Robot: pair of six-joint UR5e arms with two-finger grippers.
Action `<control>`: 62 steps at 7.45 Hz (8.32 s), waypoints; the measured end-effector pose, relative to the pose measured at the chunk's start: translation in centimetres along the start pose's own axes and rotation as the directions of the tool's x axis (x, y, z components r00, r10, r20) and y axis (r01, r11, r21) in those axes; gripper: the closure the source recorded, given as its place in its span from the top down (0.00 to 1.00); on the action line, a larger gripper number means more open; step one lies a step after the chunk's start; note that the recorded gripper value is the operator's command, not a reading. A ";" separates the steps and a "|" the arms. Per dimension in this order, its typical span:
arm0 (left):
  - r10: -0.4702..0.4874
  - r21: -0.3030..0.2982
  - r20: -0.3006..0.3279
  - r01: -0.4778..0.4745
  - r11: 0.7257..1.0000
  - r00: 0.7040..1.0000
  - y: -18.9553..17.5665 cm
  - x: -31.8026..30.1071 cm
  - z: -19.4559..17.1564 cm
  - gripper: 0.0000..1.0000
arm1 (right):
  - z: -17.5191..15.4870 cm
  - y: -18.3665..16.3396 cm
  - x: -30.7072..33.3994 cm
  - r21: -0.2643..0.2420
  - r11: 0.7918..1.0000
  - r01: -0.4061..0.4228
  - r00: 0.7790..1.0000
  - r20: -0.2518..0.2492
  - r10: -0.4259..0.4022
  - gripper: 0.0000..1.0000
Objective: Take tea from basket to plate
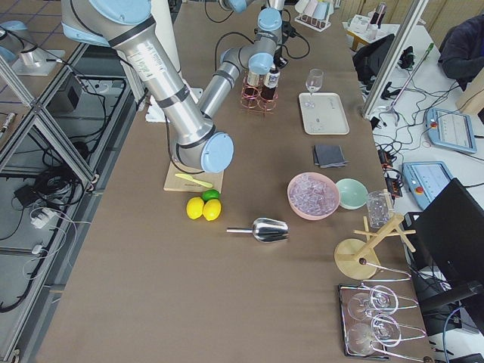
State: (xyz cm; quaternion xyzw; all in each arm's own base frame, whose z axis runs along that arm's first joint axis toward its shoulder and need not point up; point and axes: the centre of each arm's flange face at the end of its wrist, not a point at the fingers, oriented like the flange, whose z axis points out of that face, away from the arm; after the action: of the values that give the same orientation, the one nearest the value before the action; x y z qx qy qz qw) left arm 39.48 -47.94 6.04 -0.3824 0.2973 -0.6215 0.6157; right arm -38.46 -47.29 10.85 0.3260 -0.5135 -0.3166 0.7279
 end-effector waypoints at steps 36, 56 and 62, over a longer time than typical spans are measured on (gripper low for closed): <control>0.207 0.365 0.219 -0.277 0.889 0.953 -49.2 12.8 -13.4 0.00 | 10.6 -8.5 20.9 0.169 0.967 -0.192 0.922 -0.306 0.237 0.26; 0.029 0.489 0.064 -0.057 0.871 0.998 -51.5 23.2 -15.4 0.98 | -20.0 23.9 32.0 -0.112 0.779 -0.617 0.735 -0.436 0.519 1.00; 0.072 0.393 -0.018 -0.059 0.918 0.997 -40.6 15.1 -19.1 0.98 | -28.4 47.7 42.1 -0.237 0.624 -0.744 0.644 -0.501 0.578 1.00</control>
State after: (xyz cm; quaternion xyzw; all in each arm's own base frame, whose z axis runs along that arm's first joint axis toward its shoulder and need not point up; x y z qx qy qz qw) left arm 2.34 -62.21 31.63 -0.2311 0.1894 -0.6536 0.6954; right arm 6.07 -48.52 64.35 -0.0025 -0.3662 -0.0539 0.9290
